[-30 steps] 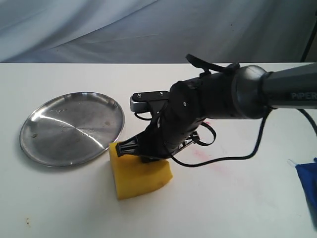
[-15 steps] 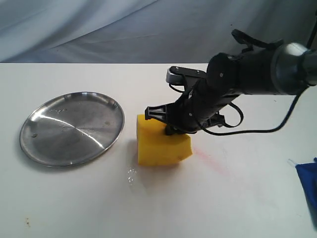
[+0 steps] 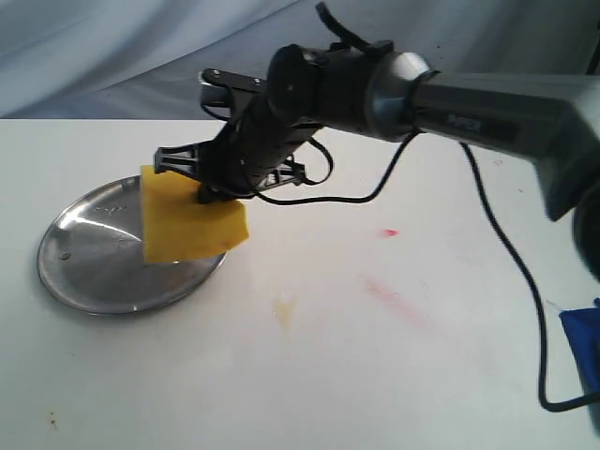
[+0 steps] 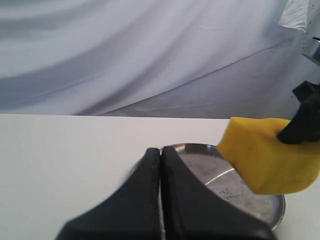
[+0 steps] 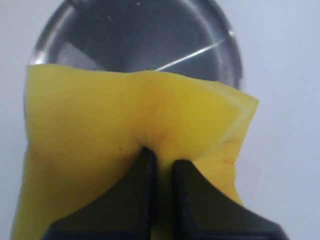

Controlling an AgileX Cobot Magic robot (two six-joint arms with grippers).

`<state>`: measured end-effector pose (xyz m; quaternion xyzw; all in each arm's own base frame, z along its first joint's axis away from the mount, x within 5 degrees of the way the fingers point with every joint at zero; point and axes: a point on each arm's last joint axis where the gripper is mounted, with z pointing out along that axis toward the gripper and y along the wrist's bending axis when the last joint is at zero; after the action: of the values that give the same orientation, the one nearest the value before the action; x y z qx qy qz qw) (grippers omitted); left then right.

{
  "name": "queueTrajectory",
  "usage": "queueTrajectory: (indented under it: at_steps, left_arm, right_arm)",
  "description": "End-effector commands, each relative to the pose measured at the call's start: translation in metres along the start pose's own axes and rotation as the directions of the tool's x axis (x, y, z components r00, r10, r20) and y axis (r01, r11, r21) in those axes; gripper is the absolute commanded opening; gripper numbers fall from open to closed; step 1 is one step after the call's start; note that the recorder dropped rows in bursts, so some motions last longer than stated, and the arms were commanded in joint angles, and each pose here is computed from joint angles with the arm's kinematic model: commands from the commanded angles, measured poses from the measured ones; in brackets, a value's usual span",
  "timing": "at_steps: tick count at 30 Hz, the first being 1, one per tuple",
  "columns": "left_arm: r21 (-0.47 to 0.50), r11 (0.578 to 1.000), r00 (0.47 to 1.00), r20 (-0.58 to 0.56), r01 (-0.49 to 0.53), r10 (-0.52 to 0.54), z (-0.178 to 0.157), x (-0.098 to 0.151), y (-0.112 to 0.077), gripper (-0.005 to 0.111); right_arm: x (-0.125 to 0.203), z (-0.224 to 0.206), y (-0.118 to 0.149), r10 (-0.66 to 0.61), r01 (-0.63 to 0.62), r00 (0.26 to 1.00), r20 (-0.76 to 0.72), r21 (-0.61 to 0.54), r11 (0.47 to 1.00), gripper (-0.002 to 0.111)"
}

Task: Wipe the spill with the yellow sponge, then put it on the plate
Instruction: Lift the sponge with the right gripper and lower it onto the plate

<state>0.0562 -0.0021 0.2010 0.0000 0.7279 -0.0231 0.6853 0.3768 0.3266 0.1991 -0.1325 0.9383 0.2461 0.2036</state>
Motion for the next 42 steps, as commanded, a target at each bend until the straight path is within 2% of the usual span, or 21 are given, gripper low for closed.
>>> queueTrajectory:
  at_steps: [1, 6, 13, 42]
  left_arm:
    - [0.001, 1.0, 1.0, 0.001, 0.0, 0.0, 0.0, 0.001, 0.0, 0.001]
    - [0.001, 1.0, 1.0, 0.001, 0.002, -0.002, 0.0, 0.001, 0.0, 0.001]
    - [0.001, 1.0, 1.0, 0.001, 0.002, -0.002, 0.0, 0.001, 0.0, 0.001]
    - [0.001, 1.0, 1.0, 0.001, 0.002, -0.002, 0.0, 0.001, 0.0, 0.001]
  right_arm:
    - [-0.003, 0.021, 0.028, -0.052, 0.052, 0.999, -0.002, -0.05, 0.997, 0.0]
    - [0.002, 0.049, 0.039, -0.074, 0.073, 0.997, -0.012, -0.068, 0.995, 0.0]
    - [0.005, 0.07, 0.026, -0.056, 0.056, 0.998, 0.007, 0.002, 0.998, 0.0]
    - [0.006, 0.074, 0.035, -0.057, 0.058, 0.996, 0.063, -0.009, 0.998, 0.0]
